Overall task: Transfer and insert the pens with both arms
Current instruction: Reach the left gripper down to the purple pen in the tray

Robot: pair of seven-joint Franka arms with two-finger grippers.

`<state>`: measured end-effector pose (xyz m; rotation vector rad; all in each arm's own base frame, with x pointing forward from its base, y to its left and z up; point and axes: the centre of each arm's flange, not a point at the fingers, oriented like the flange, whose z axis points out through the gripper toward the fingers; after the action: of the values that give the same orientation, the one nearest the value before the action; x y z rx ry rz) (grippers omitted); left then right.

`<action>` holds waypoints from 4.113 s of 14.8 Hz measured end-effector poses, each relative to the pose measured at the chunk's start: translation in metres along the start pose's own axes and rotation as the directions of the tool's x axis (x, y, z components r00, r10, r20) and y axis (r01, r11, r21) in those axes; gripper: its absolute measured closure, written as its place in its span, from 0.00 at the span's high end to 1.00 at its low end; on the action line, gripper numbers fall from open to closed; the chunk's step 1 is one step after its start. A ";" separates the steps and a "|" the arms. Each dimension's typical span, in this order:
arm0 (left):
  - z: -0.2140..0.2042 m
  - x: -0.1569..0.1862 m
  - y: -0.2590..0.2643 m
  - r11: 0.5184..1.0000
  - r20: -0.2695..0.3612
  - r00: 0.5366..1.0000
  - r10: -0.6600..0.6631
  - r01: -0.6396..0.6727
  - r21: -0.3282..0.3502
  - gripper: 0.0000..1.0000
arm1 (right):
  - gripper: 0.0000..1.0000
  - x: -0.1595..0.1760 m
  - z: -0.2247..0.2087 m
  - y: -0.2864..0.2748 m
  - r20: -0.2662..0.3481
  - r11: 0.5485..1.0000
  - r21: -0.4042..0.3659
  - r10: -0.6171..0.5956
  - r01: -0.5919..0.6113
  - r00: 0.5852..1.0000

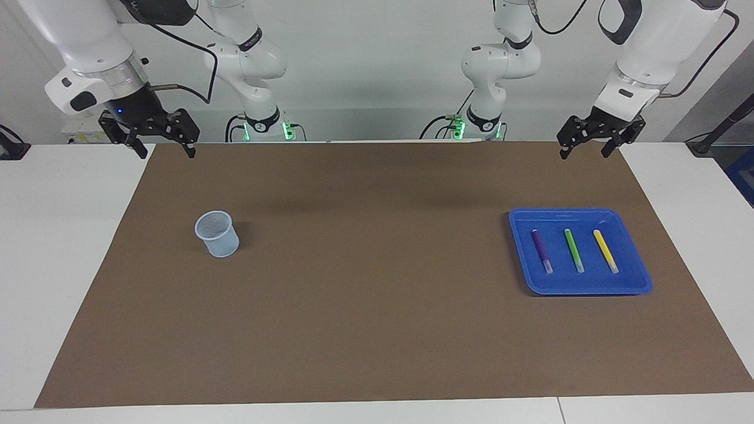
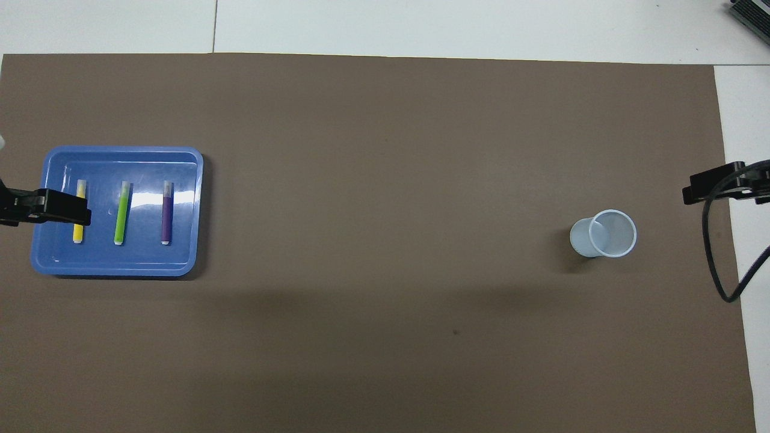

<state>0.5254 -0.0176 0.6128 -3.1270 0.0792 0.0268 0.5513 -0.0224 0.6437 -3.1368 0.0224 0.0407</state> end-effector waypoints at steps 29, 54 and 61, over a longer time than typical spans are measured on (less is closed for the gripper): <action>0.071 0.022 -0.026 0.999 -0.083 0.996 -0.045 0.045 -0.001 1.00 | 1.00 0.000 0.000 0.000 0.000 1.000 0.000 0.000 0.000 1.000; 0.280 0.104 -0.028 0.998 -0.094 0.994 -0.060 0.060 -0.007 1.00 | 1.00 -0.003 0.034 -0.118 0.017 0.952 0.300 0.057 -0.060 0.998; 0.303 0.093 -0.019 0.996 -0.075 0.994 -0.085 0.085 -0.012 0.90 | 1.00 -0.003 0.052 -0.129 0.030 0.951 0.301 0.061 -0.068 0.998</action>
<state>0.6137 0.0010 0.3082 -3.1362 -0.0534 -0.0921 0.5486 0.1072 0.5921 -2.8284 0.1193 0.0631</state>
